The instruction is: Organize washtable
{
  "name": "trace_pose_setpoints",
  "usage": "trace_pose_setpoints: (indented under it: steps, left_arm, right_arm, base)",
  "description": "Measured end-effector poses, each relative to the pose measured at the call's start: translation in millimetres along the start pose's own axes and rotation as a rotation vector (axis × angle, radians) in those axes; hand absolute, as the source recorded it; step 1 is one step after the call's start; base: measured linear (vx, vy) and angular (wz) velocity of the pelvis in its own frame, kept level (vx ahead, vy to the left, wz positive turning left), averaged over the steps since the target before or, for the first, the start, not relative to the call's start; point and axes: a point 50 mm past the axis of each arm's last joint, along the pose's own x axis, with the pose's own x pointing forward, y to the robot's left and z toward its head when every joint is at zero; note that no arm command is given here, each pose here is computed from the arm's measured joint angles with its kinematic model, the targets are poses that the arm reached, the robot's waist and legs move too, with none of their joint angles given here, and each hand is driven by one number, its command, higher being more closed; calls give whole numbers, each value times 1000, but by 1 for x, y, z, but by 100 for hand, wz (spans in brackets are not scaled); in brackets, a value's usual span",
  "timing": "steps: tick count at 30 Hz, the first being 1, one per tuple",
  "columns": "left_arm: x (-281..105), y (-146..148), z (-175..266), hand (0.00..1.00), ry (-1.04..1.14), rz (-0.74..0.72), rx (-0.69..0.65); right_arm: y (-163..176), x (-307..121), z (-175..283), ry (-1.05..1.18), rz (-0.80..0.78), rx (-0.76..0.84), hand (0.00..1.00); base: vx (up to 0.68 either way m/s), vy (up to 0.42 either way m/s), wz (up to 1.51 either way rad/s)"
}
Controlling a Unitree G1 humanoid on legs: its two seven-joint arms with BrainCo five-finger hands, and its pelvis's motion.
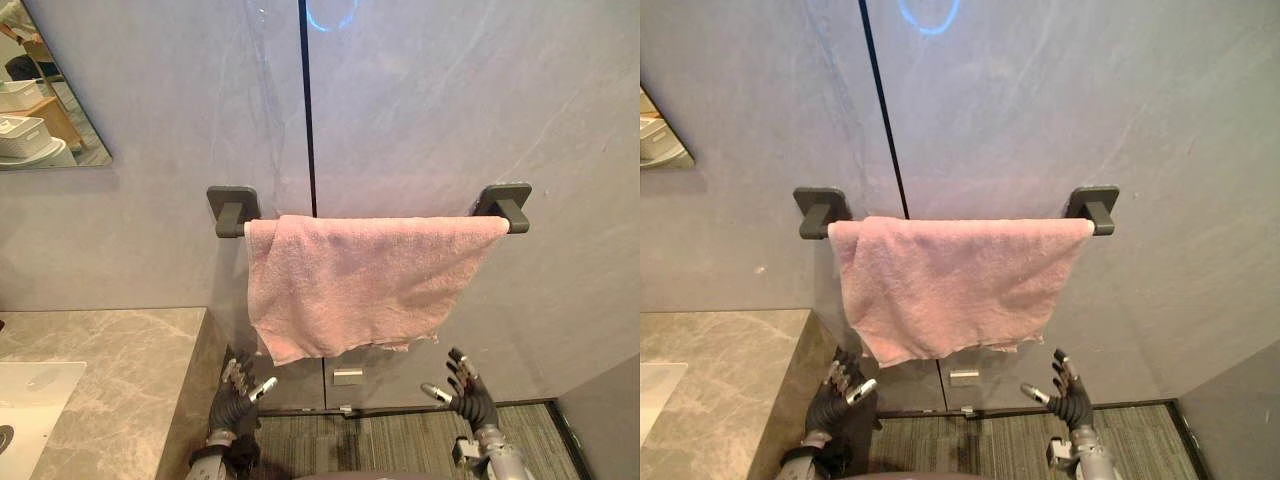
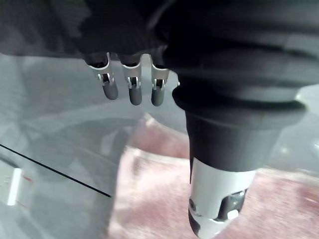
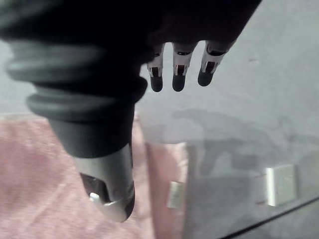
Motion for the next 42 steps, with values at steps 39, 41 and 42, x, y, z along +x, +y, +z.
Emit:
trace_pose_setpoints:
  steps: [39, 41, 42]
  left_arm:
    - [24, 25, -75, 0, 461, 141, 246]
    - [25, 25, -75, 0, 467, 145, 248]
    - [26, 25, -75, 0, 469, 144, 249]
  right_arm:
    - [-1, 25, -86, 510, -100, -17, 0]
    - [-2, 25, -86, 515, -103, -17, 0]
    - [-3, 25, -86, 515, -106, -15, 0]
  base:
    - [14, -10, -6]
    - [49, 10, -24]
    - [43, 7, -11]
